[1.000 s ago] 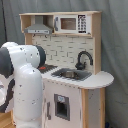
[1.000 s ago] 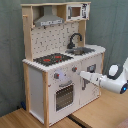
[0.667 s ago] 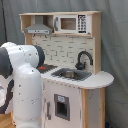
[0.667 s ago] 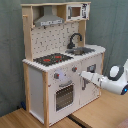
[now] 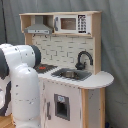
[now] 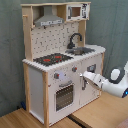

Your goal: Play with the kitchen

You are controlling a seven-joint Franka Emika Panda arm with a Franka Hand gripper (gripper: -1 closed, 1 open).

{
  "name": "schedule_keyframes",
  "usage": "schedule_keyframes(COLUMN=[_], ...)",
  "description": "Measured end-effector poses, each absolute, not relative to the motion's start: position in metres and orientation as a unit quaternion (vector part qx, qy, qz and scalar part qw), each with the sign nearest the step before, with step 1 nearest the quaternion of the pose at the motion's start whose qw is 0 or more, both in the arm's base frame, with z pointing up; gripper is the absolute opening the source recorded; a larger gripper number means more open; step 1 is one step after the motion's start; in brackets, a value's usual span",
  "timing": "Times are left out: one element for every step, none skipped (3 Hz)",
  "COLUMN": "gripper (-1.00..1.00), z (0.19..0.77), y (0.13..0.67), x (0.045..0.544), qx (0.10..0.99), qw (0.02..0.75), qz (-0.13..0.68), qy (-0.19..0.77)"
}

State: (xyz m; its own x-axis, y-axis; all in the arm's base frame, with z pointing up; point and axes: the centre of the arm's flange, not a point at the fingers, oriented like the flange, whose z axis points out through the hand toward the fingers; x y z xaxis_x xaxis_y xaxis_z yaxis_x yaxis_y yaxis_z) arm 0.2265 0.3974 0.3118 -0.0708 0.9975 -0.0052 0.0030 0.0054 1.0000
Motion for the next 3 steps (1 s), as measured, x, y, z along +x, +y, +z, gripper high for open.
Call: schedule_keyframes(gripper=[1.0,1.0,1.0], z=[0.3065,0.302,0.2988], y=[0.3986,0.4012,0.4078], x=[0.2235,0.2198,0.2137], qx=[0.497,0.511,0.526], qw=[0.462,0.44,0.408], qz=[0.54,0.564,0.595], qy=[0.498,0.478,0.451])
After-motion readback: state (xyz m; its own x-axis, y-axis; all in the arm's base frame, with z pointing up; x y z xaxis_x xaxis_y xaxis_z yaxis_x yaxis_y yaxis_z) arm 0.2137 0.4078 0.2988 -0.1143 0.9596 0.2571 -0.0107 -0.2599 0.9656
